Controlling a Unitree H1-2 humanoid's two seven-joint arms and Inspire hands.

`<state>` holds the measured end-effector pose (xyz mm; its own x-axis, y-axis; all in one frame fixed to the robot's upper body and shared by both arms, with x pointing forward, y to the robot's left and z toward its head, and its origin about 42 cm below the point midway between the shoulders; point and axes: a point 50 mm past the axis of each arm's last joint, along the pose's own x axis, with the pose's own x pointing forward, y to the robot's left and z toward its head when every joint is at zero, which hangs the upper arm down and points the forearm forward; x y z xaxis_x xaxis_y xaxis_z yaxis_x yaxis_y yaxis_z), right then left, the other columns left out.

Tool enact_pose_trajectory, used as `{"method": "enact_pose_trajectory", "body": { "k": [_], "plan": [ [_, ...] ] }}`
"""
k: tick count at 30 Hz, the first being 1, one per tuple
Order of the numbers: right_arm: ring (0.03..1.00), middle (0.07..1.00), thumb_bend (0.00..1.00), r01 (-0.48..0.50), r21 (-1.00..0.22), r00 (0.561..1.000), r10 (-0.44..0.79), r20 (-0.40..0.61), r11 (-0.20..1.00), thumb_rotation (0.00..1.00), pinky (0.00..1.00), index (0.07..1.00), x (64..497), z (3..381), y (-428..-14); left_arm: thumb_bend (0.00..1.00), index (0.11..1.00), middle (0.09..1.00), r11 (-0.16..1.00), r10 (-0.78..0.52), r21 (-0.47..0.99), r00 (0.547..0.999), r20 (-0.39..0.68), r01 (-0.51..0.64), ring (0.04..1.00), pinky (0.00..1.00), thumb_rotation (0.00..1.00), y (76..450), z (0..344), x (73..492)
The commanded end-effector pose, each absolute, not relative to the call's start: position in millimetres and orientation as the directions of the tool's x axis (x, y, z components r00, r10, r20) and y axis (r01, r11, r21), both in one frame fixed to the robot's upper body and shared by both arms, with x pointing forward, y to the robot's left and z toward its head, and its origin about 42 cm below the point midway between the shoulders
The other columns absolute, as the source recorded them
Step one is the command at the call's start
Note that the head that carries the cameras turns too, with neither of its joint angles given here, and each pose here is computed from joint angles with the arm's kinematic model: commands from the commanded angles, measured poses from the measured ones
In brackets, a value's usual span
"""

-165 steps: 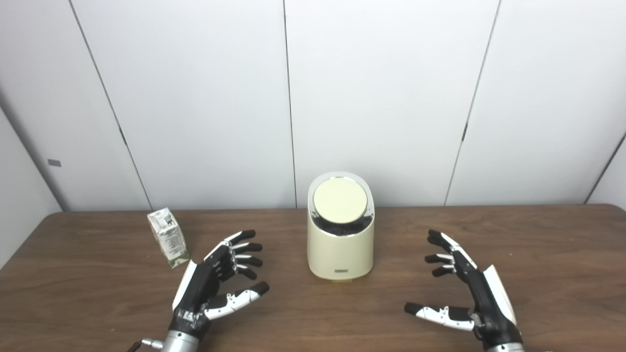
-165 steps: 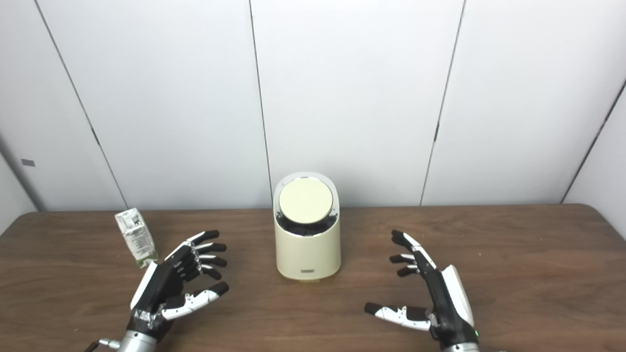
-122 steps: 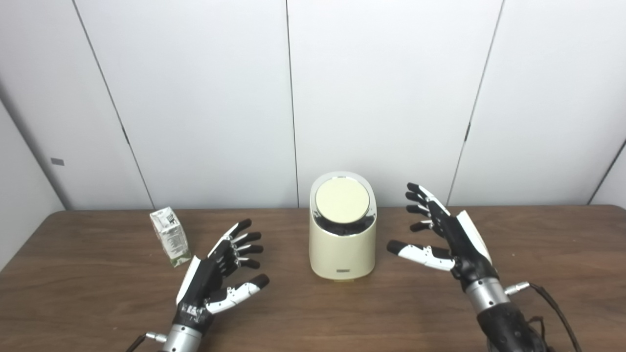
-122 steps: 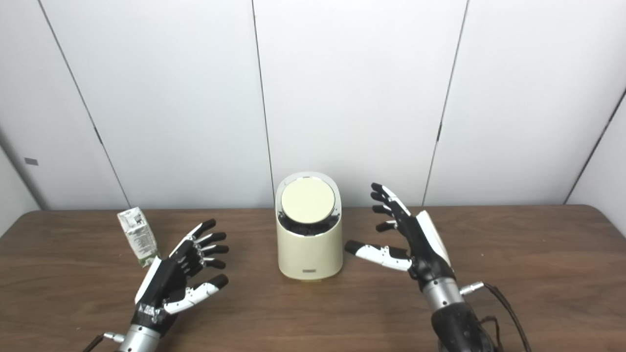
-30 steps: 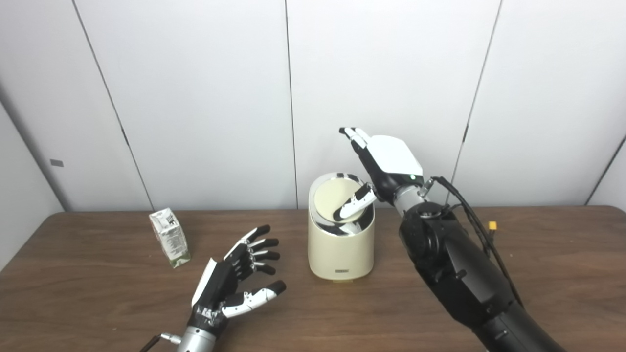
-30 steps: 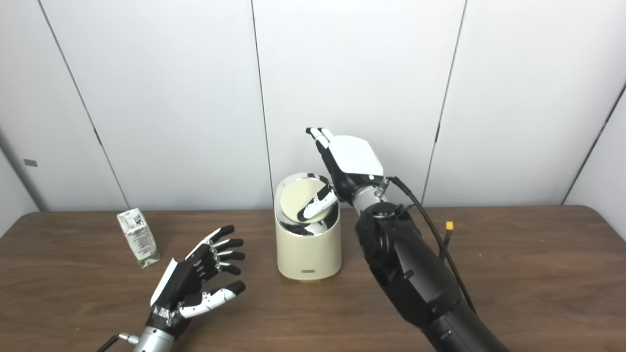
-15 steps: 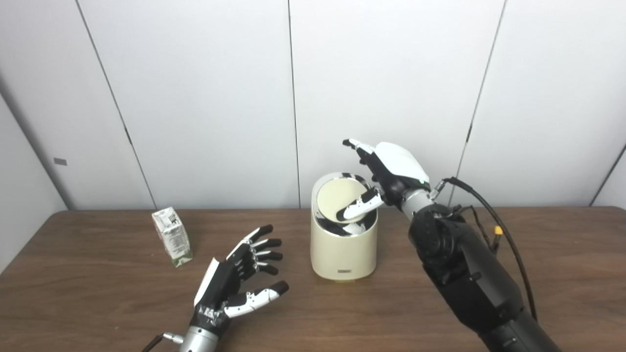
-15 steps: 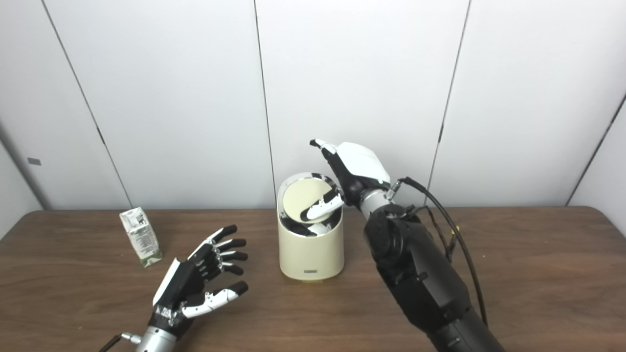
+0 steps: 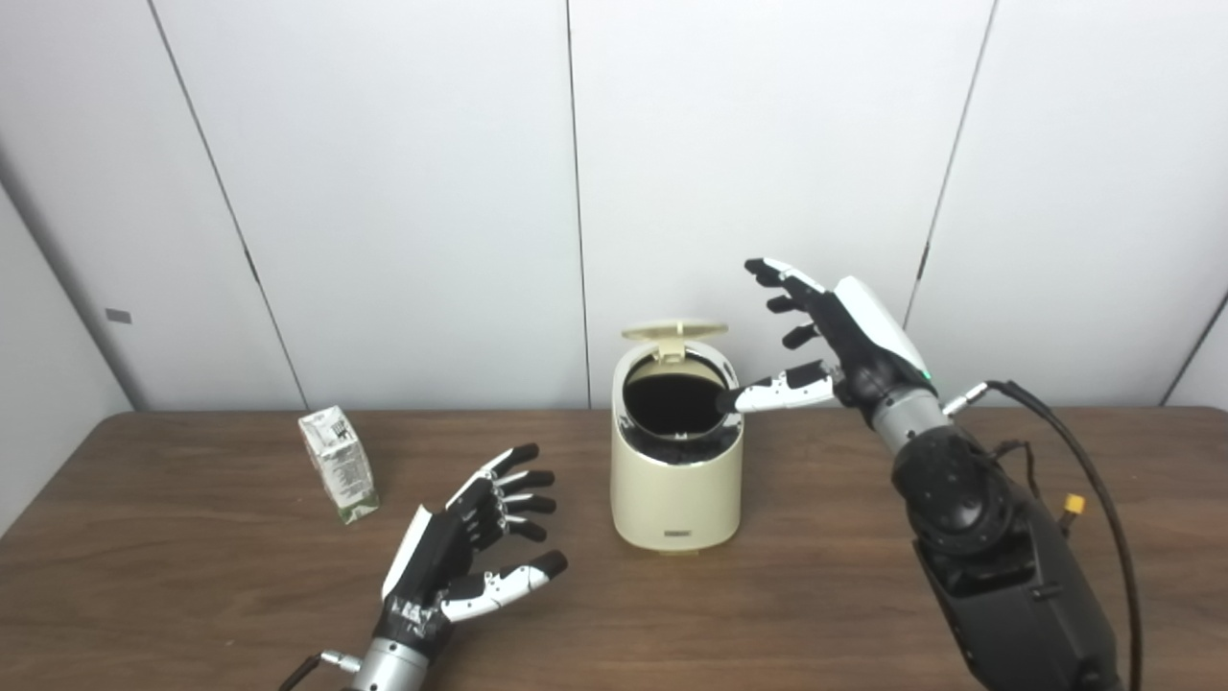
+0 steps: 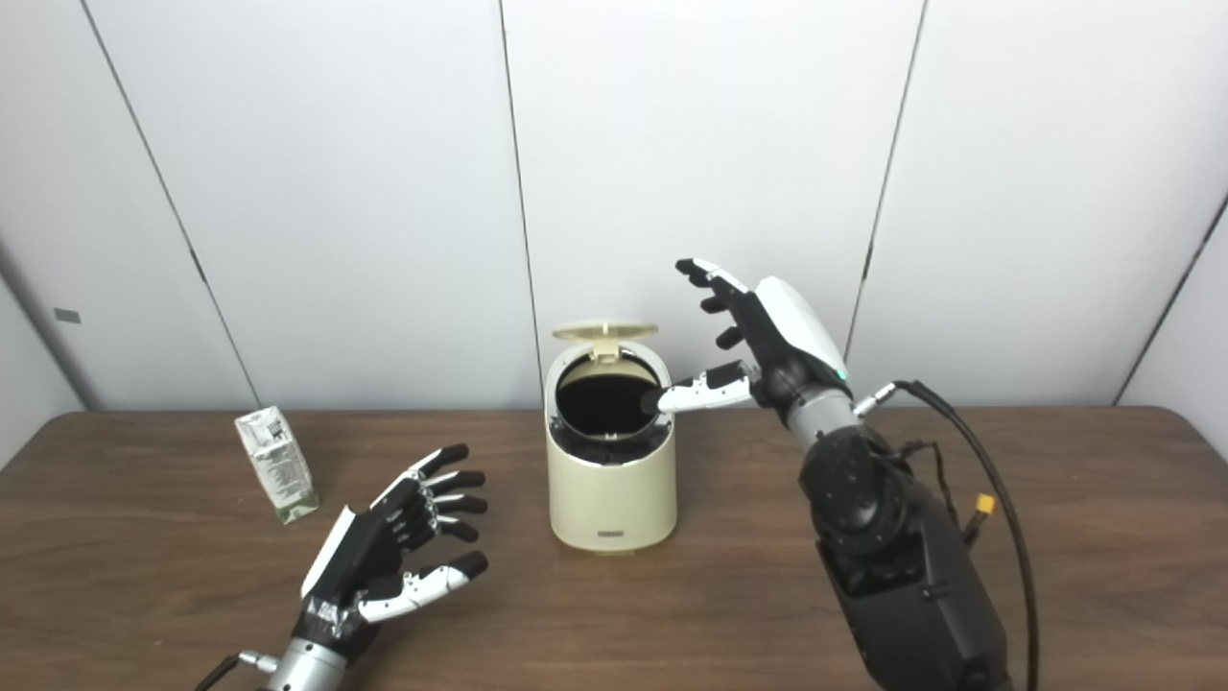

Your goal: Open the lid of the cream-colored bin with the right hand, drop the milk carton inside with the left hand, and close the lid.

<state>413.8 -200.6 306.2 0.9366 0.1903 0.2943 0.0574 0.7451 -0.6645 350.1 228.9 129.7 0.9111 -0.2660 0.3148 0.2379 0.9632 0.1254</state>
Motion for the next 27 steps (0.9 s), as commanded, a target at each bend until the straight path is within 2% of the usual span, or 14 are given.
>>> {"method": "enact_pose_trajectory", "body": {
  "k": [1,3,7,11,17,27],
  "plan": [
    [0.803,0.857,0.78,0.114,-0.637,0.889,0.208,0.409,0.763,0.26,0.64,0.874,404.6,320.0,-208.3,0.71,0.902,0.790,0.963,-0.267,0.127,0.902,0.338,0.237,0.714,0.60,0.14,229.5,133.7,351.0],
    [0.802,0.857,0.79,0.103,-0.622,0.885,0.214,0.413,0.776,0.29,0.64,0.876,398.6,312.2,-213.8,0.70,0.902,0.790,0.963,-0.268,0.126,0.902,0.337,0.239,0.712,0.60,0.13,229.6,133.1,351.1],
    [0.851,0.887,0.79,0.061,-0.574,0.896,0.208,0.392,0.817,0.28,0.73,0.888,387.1,294.7,-224.0,0.71,0.902,0.792,0.962,-0.271,0.129,0.902,0.337,0.241,0.711,0.60,0.14,229.6,132.8,351.1],
    [0.828,0.885,0.81,0.048,-0.558,0.909,0.195,0.368,0.828,0.29,0.68,0.890,373.7,267.3,-236.4,0.72,0.889,0.788,0.962,-0.270,0.140,0.901,0.340,0.236,0.714,0.59,0.18,229.5,133.1,350.8],
    [0.802,0.876,0.85,0.041,-0.553,0.926,0.176,0.333,0.832,0.31,0.64,0.882,361.3,239.2,-245.1,0.70,0.867,0.780,0.963,-0.267,0.136,0.901,0.341,0.234,0.700,0.58,0.15,228.7,133.8,350.0],
    [0.821,0.902,0.86,-0.012,-0.522,0.937,0.192,0.291,0.853,0.26,0.66,0.908,354.5,201.3,-253.2,0.69,0.865,0.767,0.962,-0.272,0.127,0.900,0.341,0.243,0.666,0.54,0.11,221.9,128.0,350.7]
  ]
}}
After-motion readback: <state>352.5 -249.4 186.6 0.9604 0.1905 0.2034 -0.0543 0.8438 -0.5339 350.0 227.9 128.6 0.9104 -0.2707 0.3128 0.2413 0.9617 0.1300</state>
